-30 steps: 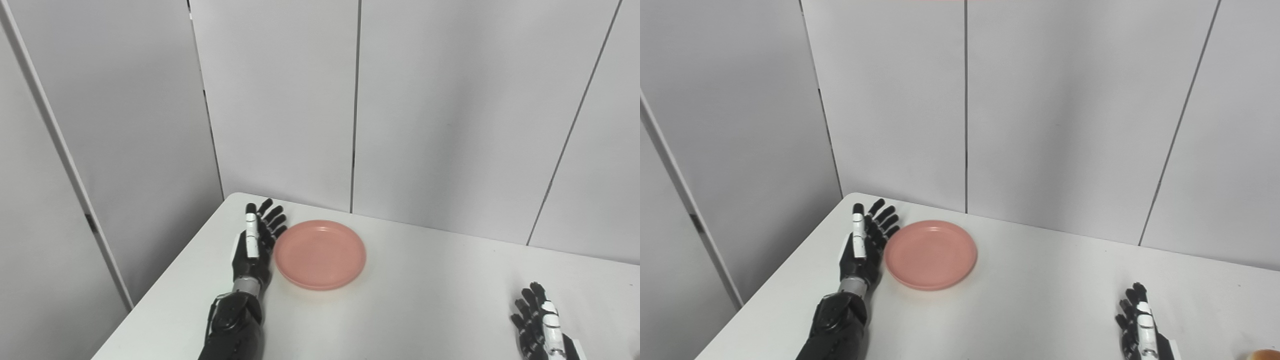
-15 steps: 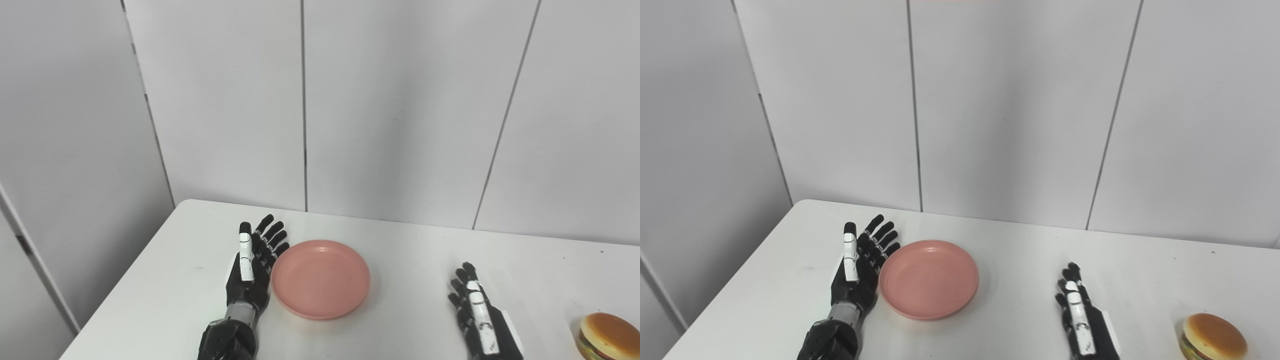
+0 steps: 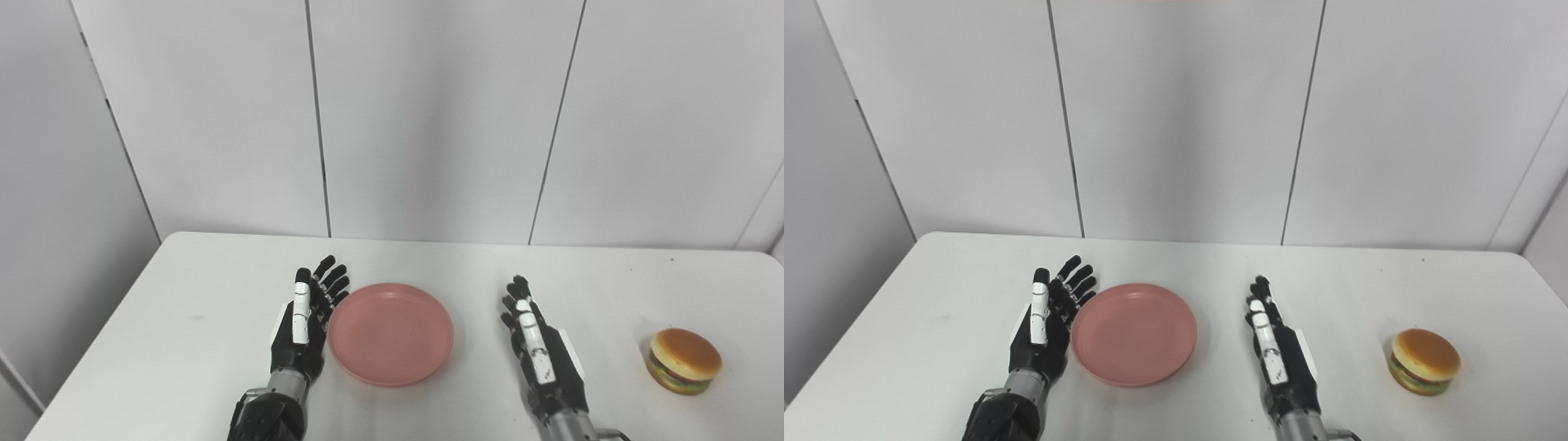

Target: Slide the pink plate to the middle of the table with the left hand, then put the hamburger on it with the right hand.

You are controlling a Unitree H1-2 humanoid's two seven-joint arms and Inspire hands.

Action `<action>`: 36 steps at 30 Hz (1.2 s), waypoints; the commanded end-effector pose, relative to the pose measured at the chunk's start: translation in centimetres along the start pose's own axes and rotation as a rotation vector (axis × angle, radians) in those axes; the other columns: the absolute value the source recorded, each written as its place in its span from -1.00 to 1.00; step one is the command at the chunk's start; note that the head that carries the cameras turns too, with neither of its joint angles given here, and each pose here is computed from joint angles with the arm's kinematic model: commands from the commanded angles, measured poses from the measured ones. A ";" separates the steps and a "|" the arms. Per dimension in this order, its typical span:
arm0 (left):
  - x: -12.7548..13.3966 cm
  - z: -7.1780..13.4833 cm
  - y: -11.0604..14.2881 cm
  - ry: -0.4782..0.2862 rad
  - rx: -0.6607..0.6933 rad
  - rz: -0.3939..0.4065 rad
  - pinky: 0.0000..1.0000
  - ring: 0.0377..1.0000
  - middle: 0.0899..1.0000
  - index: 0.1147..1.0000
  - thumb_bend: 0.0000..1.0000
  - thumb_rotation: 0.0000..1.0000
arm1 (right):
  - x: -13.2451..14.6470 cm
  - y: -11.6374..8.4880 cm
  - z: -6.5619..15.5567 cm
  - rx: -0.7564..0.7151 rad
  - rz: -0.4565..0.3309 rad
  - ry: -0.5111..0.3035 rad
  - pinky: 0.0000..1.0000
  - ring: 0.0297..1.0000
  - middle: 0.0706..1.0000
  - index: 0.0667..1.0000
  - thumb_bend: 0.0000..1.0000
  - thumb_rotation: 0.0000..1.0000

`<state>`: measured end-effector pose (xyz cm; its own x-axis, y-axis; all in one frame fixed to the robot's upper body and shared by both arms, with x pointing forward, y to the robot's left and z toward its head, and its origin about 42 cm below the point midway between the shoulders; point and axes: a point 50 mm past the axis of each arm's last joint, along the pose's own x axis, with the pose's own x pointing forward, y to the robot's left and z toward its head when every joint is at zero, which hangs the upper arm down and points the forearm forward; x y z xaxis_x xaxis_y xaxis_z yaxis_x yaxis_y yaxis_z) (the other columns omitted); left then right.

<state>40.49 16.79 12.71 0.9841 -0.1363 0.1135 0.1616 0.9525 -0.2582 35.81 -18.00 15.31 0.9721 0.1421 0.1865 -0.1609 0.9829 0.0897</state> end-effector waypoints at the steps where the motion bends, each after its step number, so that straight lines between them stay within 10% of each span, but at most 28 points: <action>1: -1.9 -2.1 -0.7 0.071 -0.001 0.001 0.89 0.86 0.83 0.80 0.61 1.00 | 1.2 0.6 2.2 -0.005 0.014 -0.079 1.00 1.00 1.00 1.00 0.16 0.84; 23: -3.3 -3.0 -6.6 0.058 0.037 -0.095 1.00 0.95 0.95 0.93 0.57 1.00 | 1.6 -0.1 2.8 0.006 0.025 -0.089 1.00 1.00 1.00 1.00 0.17 0.80; 36: -3.3 -4.5 -7.1 0.042 0.045 -0.026 1.00 0.95 0.95 0.95 0.54 1.00 | 3.4 -7.5 6.8 -0.628 0.067 -0.255 0.72 0.78 0.80 0.88 0.38 0.55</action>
<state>37.85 9.37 12.36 0.9731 -0.1885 0.1325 0.2122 0.9574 -0.1959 38.56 -25.57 18.92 0.9213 0.2372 0.3082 -0.0692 0.8798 -0.4703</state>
